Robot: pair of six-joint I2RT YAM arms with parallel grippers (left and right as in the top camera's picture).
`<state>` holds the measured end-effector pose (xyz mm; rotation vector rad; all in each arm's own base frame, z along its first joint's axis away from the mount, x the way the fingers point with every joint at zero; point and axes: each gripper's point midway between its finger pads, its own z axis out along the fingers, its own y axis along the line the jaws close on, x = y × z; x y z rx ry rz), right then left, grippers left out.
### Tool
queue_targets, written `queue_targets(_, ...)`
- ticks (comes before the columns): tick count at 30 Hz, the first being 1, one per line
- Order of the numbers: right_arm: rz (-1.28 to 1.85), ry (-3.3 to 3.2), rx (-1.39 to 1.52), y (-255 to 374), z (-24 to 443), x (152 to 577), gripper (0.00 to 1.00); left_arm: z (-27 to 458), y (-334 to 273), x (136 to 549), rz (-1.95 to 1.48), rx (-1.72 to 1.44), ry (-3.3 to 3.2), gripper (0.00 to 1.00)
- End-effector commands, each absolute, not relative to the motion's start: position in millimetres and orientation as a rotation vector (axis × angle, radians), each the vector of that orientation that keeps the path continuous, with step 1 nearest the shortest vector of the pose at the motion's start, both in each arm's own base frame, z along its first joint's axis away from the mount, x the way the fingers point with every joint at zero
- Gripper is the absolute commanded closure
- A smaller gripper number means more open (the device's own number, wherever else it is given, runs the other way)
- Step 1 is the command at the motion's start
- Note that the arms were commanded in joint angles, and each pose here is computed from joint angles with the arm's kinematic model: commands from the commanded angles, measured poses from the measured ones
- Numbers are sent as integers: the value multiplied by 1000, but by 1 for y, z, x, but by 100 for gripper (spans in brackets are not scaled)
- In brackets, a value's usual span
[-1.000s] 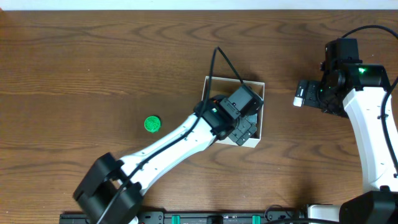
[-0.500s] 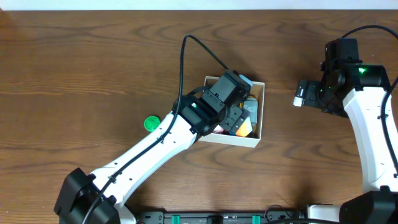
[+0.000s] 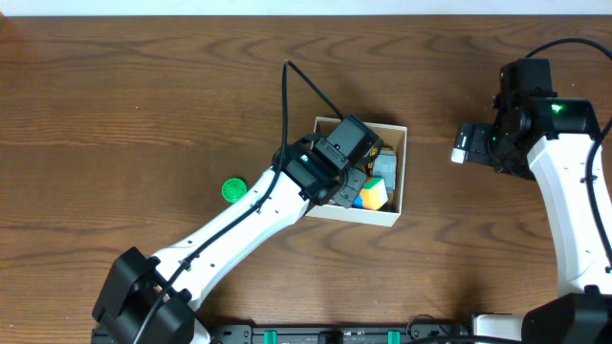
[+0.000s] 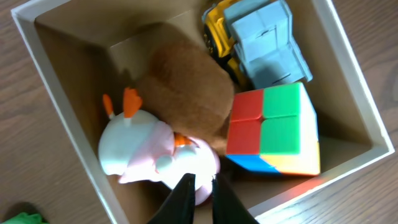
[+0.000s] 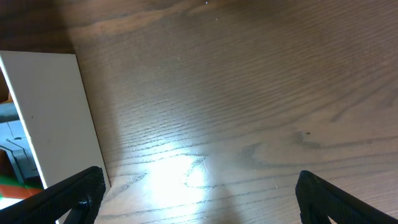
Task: Pack container
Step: 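Lower the cube into the box's front right corner and release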
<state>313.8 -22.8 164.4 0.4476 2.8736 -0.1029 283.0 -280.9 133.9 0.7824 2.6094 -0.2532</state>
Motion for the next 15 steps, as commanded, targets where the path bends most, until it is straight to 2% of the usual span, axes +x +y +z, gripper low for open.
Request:
queue_targets(1, -98, 2870, 437, -23, 166, 313, 1, 138, -292, 281, -274, 802, 2585, 94)
queue_targets(7, -99, 2870, 438, -23, 166, 312, 1, 134, -302, 276, -281, 831, 2578, 94)
queue_targets(15, -98, 2870, 437, -23, 166, 312, 1, 105, -321, 266, -406, 849, 2669, 94)
